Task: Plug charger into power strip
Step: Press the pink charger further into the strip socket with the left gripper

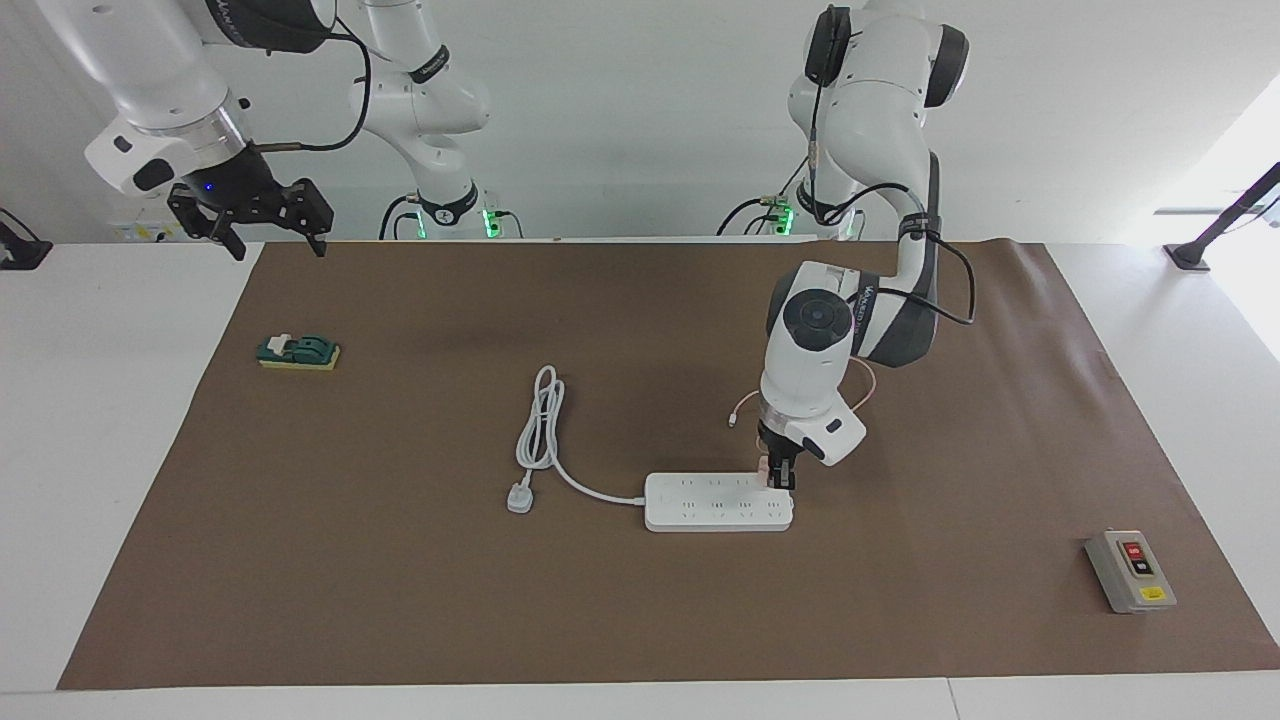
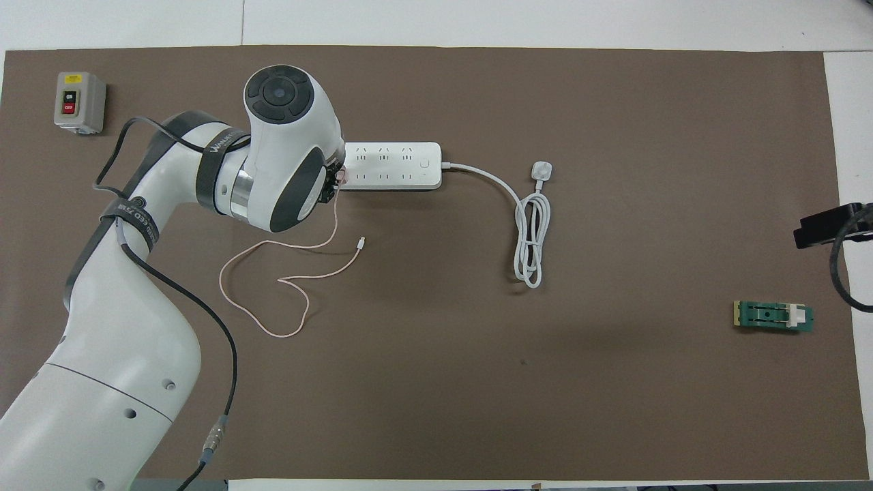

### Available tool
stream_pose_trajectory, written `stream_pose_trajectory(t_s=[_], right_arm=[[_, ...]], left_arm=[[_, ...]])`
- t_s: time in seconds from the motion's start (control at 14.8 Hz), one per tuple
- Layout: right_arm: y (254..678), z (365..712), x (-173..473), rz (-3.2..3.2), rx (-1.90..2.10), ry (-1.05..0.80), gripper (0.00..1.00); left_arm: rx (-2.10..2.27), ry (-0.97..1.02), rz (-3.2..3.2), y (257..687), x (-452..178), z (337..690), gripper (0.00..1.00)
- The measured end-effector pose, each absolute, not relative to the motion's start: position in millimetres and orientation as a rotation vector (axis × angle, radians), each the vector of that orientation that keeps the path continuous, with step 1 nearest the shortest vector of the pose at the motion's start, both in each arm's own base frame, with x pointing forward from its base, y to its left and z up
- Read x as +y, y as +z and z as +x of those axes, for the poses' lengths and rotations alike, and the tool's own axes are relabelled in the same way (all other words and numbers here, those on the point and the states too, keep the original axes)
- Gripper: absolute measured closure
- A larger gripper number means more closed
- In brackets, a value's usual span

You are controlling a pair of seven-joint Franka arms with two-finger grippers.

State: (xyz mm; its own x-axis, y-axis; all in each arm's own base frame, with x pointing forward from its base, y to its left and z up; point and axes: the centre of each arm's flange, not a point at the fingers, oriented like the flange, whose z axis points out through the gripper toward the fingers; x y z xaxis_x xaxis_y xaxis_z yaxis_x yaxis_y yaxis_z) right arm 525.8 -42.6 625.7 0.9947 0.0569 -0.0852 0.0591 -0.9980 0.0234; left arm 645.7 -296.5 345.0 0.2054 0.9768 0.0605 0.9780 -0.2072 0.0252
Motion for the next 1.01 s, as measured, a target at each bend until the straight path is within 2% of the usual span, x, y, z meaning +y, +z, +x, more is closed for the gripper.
stream_pose_trajectory(t_s=[1.01], right_arm=[[625.7,525.8,-42.6,3.112,0.091,-0.132,0.00]], left_arm=[[-1.997,-0.021,-2.424,345.2,-287.8,651.7,0.68]])
